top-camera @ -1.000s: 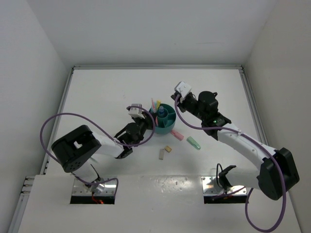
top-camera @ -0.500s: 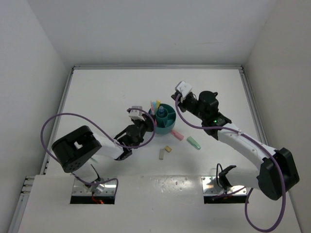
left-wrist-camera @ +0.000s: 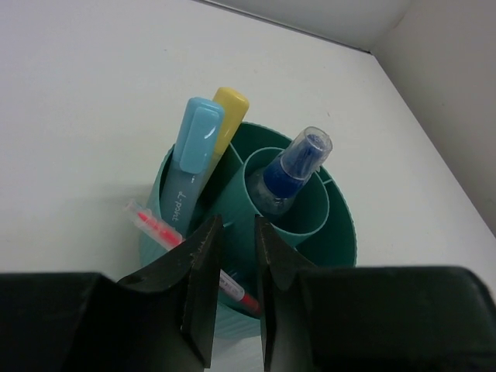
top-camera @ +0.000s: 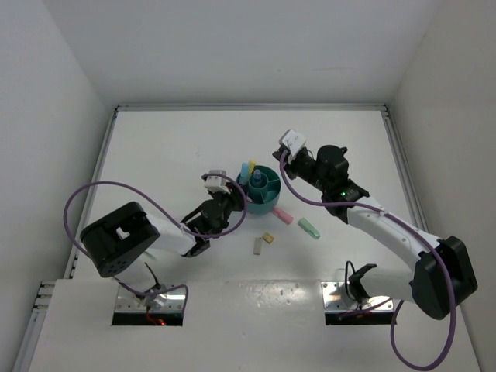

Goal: Sort the stationery into containers
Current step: Place the pen in the storage box, then pick up the pen from the center of the board.

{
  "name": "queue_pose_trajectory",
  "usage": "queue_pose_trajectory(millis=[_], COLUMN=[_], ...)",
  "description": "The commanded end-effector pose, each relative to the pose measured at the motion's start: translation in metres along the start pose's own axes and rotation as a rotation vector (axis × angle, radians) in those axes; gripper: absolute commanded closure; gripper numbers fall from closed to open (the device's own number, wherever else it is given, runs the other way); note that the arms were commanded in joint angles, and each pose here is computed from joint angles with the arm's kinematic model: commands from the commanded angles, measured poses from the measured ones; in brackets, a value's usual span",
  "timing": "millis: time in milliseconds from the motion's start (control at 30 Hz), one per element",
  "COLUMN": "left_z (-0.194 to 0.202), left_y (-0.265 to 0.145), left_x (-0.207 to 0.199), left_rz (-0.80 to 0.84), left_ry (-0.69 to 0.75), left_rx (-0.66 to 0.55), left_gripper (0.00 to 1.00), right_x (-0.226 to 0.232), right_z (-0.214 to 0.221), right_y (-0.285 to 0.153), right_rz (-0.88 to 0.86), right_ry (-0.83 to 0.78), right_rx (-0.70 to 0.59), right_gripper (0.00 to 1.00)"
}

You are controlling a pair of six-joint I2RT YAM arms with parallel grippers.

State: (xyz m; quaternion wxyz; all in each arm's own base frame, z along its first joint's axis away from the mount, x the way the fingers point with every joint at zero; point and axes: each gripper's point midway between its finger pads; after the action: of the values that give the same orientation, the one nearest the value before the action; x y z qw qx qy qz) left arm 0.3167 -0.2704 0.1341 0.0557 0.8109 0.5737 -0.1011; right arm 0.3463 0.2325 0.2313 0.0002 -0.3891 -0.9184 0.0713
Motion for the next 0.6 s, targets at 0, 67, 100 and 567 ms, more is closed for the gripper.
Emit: queue_pose_trajectory(millis=[0, 67, 100, 567], left_z=[-0.028, -0.047, -0.066, -0.044], left_y=[-0.011, -0.020, -0.029, -0.179], left_x=[-0.002, -0.009, -0.001, 0.176], left_rz=[0.007, 0.022, -0.004, -1.120], left_ry=[-0.059, -0.076, -0.078, -0.496], left_rx=[-0.072, -0.109, -0.138, 0.279], left_gripper=[0.71, 0.70, 0.70, 0.29], right_x=[0.000, -0.004, -0.004, -0.003], right_z=[-0.013, -0.013, -0.013, -0.013], right_y=[0.001, 0.000, 0.000, 0.006], right_rz=[-0.008, 0.002, 0.002, -0.012], right_ry=[0.000, 0.001, 0.001, 0.046], right_rx=[-0.049, -0.048, -0.048, 0.001], right_gripper=[1.00, 0.97, 0.89, 0.82])
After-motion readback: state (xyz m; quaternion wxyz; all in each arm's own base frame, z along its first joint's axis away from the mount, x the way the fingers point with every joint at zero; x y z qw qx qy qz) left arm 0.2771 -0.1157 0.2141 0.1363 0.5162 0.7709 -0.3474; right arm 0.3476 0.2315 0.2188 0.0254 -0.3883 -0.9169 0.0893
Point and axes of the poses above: each gripper's point midway between its finger pads, its own y axis out along the fingers, its own x axis along the line the jaws close on, z = x × y, and after that the axes turned 15 degrees about y, right-handed
